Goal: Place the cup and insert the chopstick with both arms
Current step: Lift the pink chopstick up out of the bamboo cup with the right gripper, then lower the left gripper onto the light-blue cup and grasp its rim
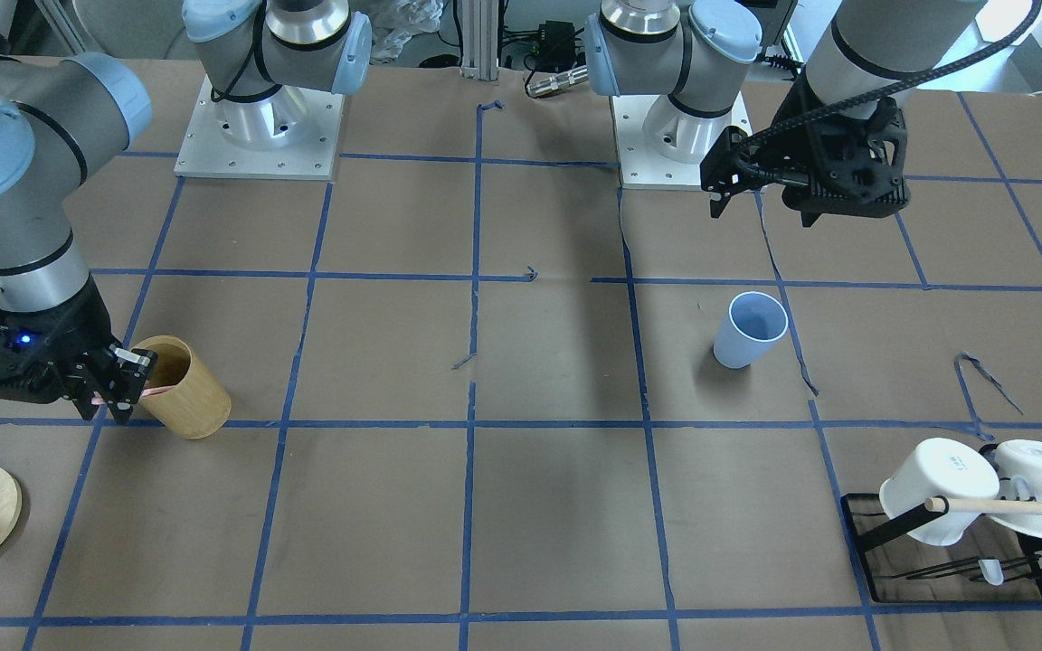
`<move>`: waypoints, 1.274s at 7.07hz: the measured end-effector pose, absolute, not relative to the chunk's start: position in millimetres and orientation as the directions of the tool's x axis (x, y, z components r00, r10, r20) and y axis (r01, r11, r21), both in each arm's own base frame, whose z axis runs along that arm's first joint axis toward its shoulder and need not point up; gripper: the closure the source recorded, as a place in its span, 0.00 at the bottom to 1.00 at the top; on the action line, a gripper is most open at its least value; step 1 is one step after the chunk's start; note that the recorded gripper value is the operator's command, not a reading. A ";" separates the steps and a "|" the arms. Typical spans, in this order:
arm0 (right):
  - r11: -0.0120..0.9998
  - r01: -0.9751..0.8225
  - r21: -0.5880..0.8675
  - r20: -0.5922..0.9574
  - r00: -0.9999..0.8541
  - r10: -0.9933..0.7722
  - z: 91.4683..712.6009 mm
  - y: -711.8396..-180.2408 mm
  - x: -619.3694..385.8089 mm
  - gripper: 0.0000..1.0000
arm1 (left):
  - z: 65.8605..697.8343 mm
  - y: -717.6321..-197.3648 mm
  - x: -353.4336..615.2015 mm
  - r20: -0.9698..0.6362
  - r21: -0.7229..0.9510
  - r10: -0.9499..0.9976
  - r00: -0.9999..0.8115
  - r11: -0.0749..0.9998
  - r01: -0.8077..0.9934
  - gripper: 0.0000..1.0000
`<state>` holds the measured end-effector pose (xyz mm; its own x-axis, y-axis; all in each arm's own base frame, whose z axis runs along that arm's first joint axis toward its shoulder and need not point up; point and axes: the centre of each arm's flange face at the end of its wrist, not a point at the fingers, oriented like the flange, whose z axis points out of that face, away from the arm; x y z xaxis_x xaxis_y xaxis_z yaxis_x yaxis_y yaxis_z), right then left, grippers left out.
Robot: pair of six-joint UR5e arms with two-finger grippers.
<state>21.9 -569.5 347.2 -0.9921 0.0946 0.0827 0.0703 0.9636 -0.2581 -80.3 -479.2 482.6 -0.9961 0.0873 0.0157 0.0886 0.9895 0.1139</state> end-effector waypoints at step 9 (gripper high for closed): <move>0.964 0.063 -0.260 0.031 -0.997 0.074 362.6 -565.0 30.2 1.00 | 359.2 -477.3 -24.6 0.039 0.129 0.099 -0.994 0.986 0.103 0.00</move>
<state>30.2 -565.0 362.6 -0.9968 0.0736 0.0312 0.0630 0.9636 -0.2598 -24.6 -477.3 359.2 -0.9943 0.0987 0.0394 0.1031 0.9862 0.1293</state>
